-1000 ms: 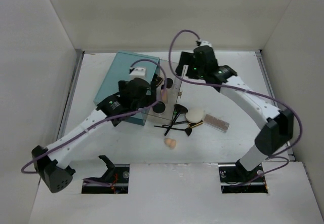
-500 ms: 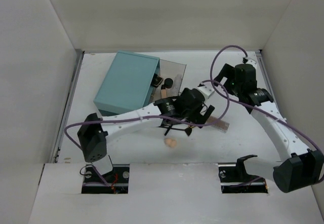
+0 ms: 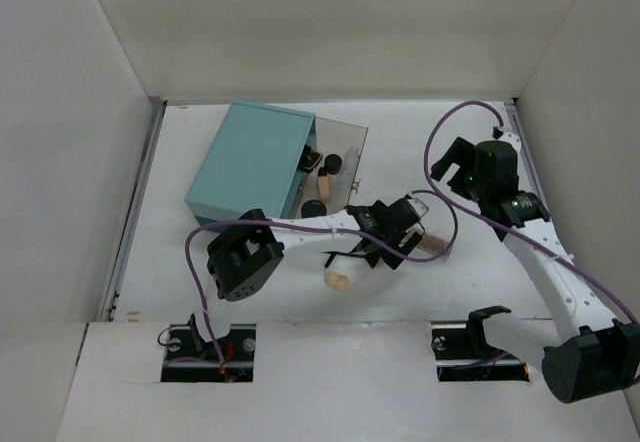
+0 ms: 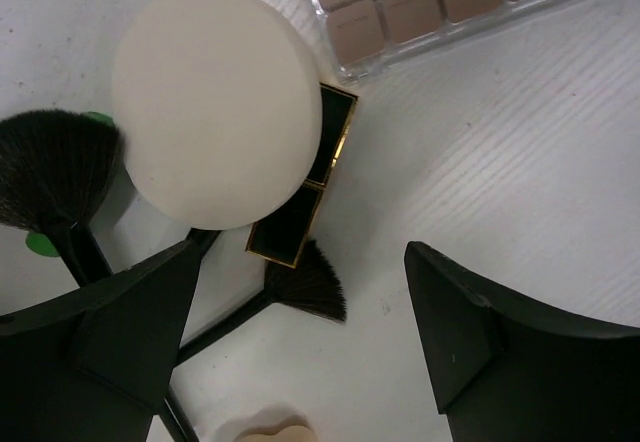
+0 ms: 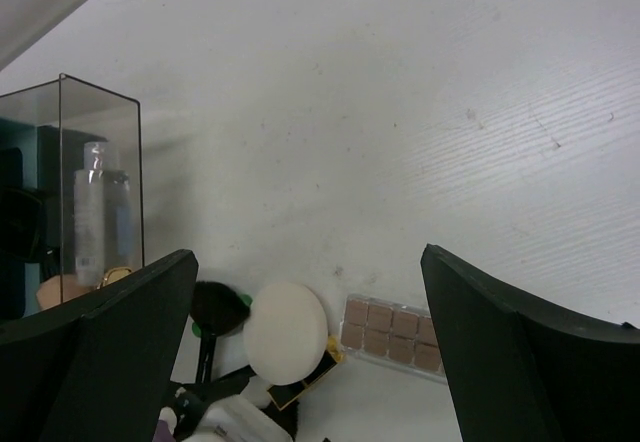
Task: Organize the makeup
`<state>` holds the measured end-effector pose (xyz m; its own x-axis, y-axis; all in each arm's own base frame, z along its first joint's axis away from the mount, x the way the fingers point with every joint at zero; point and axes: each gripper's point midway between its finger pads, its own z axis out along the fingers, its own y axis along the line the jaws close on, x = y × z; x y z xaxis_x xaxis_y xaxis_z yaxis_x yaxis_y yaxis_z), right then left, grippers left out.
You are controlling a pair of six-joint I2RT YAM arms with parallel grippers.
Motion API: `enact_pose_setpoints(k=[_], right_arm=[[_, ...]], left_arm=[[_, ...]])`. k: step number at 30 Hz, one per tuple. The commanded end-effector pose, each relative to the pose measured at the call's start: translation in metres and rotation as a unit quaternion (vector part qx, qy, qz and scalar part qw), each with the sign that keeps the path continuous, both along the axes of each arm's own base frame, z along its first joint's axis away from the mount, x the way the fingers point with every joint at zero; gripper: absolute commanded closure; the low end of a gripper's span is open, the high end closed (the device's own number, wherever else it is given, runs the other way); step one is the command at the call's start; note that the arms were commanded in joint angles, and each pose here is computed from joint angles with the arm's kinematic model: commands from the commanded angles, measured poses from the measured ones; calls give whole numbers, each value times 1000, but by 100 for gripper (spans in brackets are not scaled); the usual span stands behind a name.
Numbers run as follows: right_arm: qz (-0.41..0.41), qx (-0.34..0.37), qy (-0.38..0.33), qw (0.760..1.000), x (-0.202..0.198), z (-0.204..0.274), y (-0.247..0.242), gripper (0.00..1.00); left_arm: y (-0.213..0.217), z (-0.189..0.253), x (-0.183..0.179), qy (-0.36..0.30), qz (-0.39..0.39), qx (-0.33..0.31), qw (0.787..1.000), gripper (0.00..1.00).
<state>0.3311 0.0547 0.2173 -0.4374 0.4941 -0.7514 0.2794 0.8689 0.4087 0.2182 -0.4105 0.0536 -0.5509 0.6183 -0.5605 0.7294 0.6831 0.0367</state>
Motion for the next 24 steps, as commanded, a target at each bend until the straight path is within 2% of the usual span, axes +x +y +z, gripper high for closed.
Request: enact_pose_setpoints(k=[1, 5, 15, 24], right_arm=[[-3, 10, -39, 999, 6, 19, -1, 0], [-4, 10, -36, 999, 6, 16, -1, 0], [-41, 17, -52, 998, 3, 24, -25, 0], [-42, 17, -48, 998, 3, 21, -25, 0]], left_arm=[[0, 10, 16, -14, 20, -12, 1000, 18], [1, -1, 22, -7, 24, -6, 1000, 21], [-8, -17, 13, 20, 9, -12, 1000, 40], [-16, -15, 12, 18, 7, -18, 1000, 42]])
